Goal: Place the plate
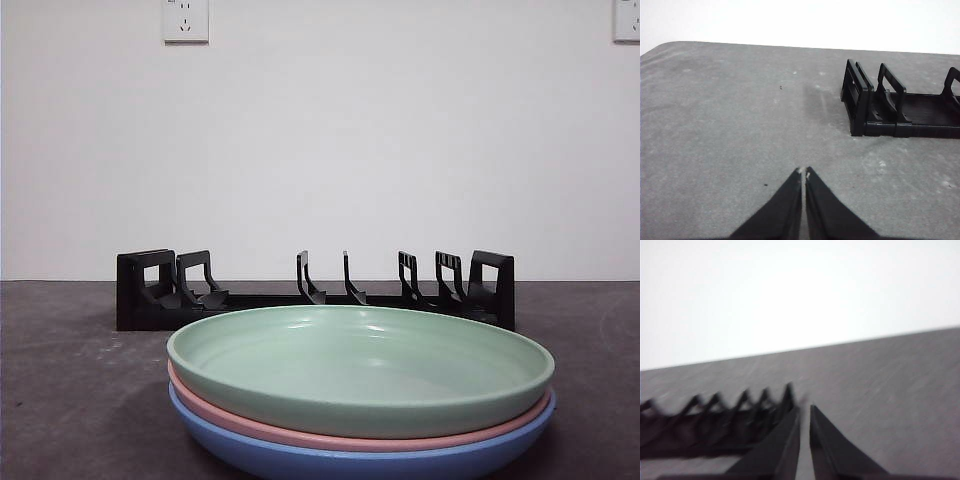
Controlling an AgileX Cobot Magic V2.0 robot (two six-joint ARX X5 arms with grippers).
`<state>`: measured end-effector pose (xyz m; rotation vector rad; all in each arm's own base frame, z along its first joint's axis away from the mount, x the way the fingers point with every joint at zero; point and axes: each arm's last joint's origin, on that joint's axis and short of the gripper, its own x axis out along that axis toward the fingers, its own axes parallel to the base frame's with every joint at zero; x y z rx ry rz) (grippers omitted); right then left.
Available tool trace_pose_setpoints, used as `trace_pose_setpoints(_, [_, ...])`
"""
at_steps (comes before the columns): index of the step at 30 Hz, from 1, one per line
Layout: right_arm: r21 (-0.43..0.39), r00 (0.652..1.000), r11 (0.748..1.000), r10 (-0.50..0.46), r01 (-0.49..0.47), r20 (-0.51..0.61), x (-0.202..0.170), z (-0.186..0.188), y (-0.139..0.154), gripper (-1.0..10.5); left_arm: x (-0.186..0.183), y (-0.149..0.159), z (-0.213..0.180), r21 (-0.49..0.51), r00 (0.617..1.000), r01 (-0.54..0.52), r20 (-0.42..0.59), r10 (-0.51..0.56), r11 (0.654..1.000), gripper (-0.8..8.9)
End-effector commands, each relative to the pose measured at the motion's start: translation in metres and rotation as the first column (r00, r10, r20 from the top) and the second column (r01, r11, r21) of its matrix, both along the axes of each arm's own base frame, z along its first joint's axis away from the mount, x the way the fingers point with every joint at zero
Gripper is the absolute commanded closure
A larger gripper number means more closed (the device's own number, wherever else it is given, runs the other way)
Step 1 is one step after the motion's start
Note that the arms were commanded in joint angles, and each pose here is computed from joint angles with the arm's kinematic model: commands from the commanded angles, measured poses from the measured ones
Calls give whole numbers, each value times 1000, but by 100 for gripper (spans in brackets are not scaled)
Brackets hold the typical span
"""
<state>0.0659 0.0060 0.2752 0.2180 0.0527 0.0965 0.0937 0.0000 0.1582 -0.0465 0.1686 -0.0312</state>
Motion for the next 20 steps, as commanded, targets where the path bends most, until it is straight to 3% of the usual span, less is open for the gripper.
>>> trace_pose_setpoints(1, [-76,998,996,-36,39,42,11,-21,-5,914,1,0,-6,2,1000,-3,-19,3,1000,803])
trace_pose_setpoints(10, [-220,991,972,-106,87,-79,26,-92,-14,914,1,0,-6,2,1000,-3,-19,3,1000,803])
trace_pose_setpoints(20, [-248,988,965,-116,88,-101,30,-125,-14,914,1,0,-6,2,1000,-3,-18,3,1000,803])
